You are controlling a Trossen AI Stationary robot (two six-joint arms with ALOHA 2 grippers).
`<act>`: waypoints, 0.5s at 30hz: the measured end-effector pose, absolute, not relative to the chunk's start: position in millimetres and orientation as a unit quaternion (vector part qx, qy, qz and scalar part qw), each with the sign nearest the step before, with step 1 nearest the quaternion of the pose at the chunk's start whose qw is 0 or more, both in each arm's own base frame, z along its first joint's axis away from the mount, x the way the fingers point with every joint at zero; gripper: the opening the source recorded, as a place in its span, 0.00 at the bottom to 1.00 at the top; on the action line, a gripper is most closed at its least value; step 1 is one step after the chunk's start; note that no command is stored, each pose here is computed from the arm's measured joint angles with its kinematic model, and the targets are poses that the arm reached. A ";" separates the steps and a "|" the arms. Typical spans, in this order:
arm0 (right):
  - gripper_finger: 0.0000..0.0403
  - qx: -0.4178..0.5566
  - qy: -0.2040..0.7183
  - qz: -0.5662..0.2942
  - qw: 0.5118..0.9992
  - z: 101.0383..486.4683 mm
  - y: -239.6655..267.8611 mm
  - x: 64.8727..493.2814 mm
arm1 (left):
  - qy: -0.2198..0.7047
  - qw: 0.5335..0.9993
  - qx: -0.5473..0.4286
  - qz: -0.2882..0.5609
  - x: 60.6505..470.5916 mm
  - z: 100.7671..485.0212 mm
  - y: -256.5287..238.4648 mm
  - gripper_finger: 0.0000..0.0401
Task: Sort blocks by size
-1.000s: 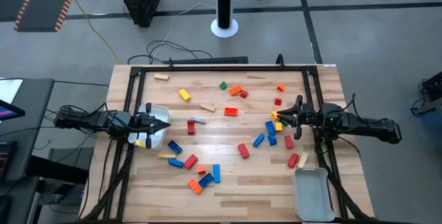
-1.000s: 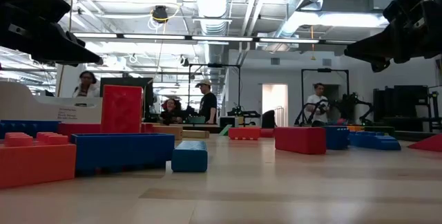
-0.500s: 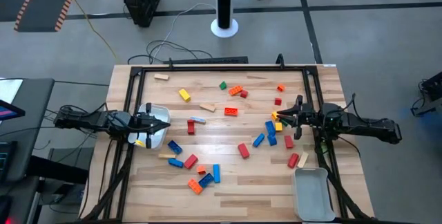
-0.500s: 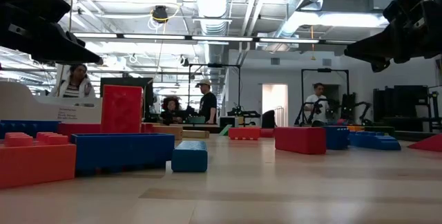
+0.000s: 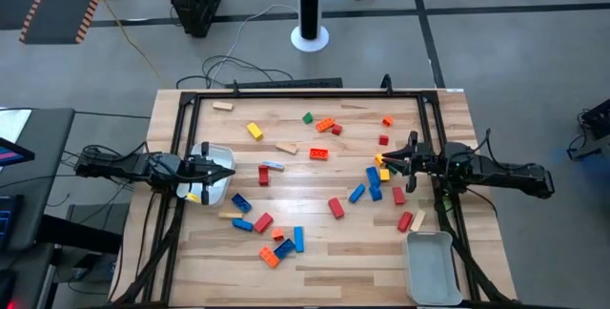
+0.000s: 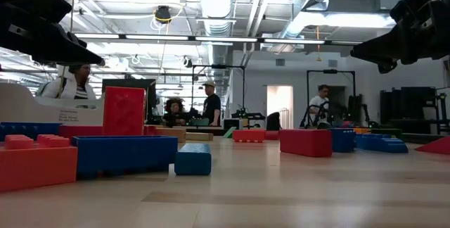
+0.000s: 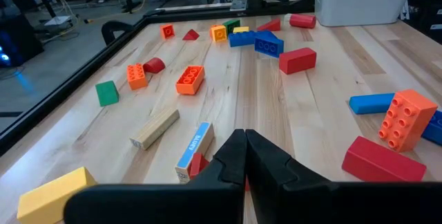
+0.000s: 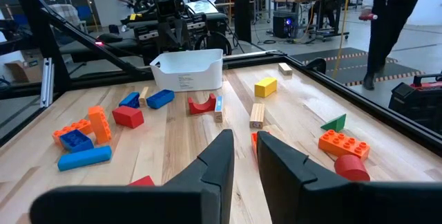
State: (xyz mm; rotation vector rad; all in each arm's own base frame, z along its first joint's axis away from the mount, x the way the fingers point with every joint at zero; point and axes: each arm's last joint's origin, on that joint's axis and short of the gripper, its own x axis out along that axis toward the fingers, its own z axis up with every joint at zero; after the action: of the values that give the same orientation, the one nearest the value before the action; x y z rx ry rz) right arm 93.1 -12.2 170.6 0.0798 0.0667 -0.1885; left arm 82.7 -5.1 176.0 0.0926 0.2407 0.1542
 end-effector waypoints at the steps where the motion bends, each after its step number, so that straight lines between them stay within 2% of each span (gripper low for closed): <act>1: 0.23 0.040 0.033 -0.094 0.994 170.6 -12.2 93.1 | 0.120 0.989 0.046 0.077 82.7 176.0 -5.1 0.01; 10: 0.23 0.040 0.033 -0.094 0.994 170.6 -12.2 93.1 | 0.116 0.989 0.044 0.077 83.0 176.5 -5.2 0.01; 15: 0.23 0.040 0.033 -0.094 0.994 170.6 -12.2 93.1 | 0.047 0.994 -0.054 0.086 85.5 187.4 -5.4 0.01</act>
State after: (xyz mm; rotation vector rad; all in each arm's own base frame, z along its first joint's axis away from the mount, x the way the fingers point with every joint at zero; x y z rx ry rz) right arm 93.1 -12.2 170.6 0.0802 0.0666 -0.1887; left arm 85.5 -5.4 187.4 -0.1078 0.0939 0.1722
